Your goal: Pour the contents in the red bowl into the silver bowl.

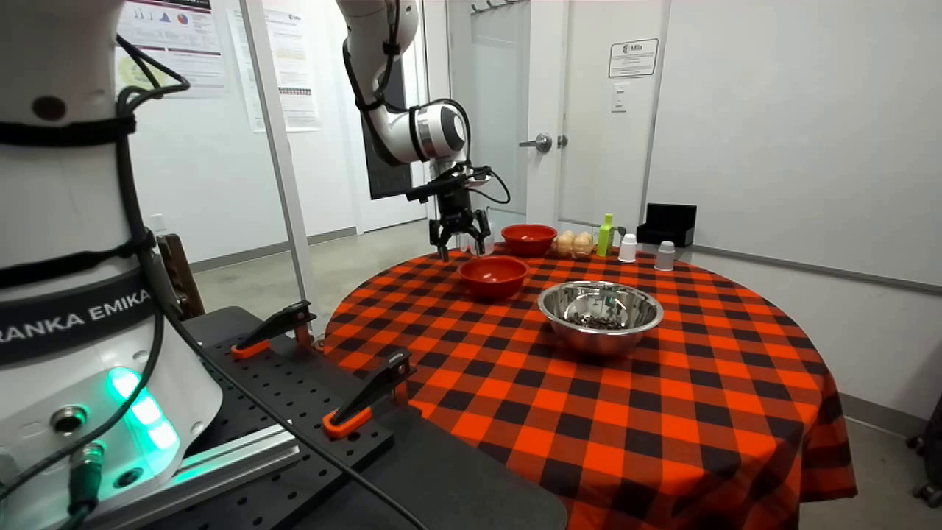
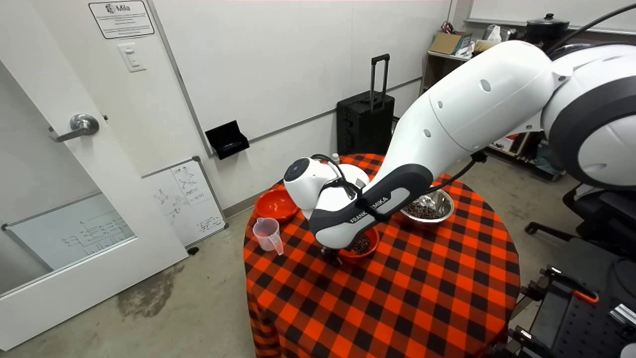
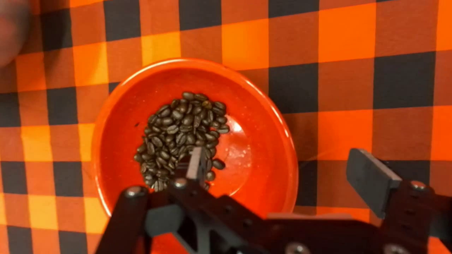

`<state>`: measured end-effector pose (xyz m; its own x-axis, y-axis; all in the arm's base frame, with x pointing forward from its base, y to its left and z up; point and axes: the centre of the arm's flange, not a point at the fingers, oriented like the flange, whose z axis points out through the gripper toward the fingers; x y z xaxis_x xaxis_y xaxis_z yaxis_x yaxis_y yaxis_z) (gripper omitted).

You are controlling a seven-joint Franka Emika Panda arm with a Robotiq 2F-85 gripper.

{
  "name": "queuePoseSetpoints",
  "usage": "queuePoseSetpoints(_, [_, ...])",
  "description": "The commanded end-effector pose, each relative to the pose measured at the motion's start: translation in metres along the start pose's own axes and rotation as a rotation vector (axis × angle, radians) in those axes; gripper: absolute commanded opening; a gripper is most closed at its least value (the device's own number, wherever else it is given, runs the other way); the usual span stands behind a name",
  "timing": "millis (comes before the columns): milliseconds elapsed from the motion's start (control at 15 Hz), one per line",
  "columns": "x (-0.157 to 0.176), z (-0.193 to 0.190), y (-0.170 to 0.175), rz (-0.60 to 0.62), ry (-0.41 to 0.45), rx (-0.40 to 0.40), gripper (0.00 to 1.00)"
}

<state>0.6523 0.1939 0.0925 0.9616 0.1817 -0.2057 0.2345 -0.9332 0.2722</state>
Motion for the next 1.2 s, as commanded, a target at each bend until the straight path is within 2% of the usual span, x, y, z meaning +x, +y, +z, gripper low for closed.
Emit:
queuePoseSetpoints(0, [0.011, 0.015, -0.006, 0.006, -0.020, -0.022, 1.00])
queuePoseSetpoints(133, [0.008, 0.022, -0.009, -0.007, -0.024, -0.025, 0.97])
queuePoseSetpoints(267, [0.006, 0.026, -0.012, -0.013, -0.027, -0.025, 0.73])
queuePoseSetpoints(400, [0.005, 0.026, -0.013, -0.017, -0.028, -0.026, 0.63])
queuePoseSetpoints(933, [0.005, 0.025, -0.005, -0.009, -0.021, -0.032, 0.01])
queuePoseSetpoints(1133, [-0.003, 0.014, 0.008, 0.001, 0.013, -0.042, 0.01])
